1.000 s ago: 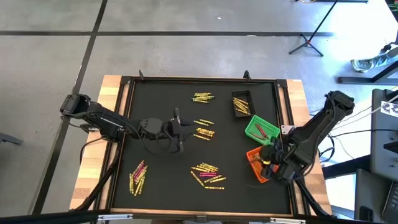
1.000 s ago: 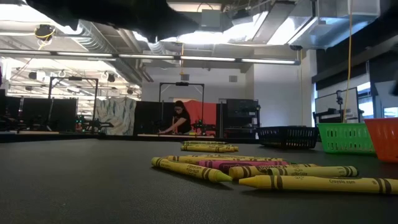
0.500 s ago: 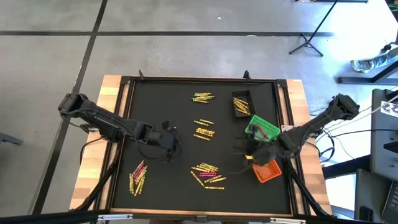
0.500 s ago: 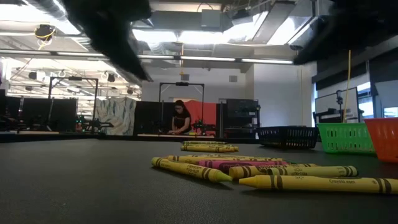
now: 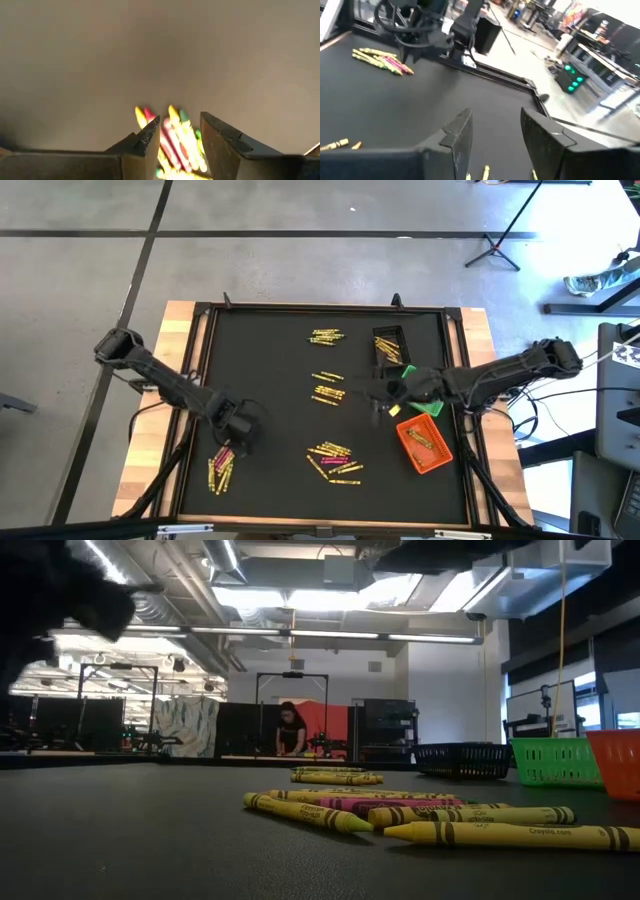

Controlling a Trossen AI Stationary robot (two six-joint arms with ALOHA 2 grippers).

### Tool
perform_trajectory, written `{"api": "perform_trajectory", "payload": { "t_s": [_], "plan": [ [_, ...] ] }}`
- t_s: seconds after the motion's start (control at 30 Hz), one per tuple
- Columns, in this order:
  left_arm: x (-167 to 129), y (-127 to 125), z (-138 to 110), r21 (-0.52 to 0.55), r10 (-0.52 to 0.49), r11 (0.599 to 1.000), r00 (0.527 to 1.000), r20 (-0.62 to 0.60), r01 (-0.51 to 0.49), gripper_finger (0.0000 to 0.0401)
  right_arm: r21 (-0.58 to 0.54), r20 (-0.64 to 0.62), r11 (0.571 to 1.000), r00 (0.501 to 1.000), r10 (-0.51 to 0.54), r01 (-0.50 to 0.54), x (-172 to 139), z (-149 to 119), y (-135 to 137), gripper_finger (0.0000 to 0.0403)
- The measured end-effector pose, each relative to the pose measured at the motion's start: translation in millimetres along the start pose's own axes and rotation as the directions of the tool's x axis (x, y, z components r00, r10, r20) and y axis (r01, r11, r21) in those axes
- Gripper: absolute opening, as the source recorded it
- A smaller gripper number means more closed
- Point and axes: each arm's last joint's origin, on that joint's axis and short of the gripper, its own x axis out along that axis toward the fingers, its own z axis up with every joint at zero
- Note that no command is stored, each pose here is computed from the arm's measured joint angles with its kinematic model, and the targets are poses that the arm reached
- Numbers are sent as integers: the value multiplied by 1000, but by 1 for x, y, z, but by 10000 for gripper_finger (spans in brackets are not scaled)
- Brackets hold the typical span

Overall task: Sort crayons
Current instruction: Put the yellow crayon into the black basket

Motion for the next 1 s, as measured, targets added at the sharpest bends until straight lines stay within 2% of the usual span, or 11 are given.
{"api": "perform_trajectory", "payload": {
  "t_s": [0.13, 0.2, 0.3, 0.63, 0.87, 1.0],
  "plan": [
    [11, 4, -17, -46, 6, 999, 991, -133, -12, 122, 15, -11, 1000, 1000, 12, -12, 6, -5, -6, 163],
    [15, 6, -23, -61, 23, 998, 988, -153, -33, 122, 15, -36, 1000, 999, 18, -18, 8, -8, -5, 163],
    [23, 11, -30, -73, 59, 995, 988, -141, -70, 122, 10, -45, 1000, 999, 21, -20, 11, -10, -3, 163],
    [42, 23, -38, -53, 87, 994, 987, -136, -95, 122, 11, -43, 1000, 999, 24, -23, 12, -11, -2, 163],
    [50, 23, -37, -73, 19, 997, 993, -118, -27, 122, 15, -46, 1000, 999, 25, -24, 12, -11, -2, 163],
    [53, 26, -38, -87, 24, 996, 992, -124, -35, 121, 16, -46, 1000, 999, 24, -24, 12, -11, -2, 163]
  ]
}}
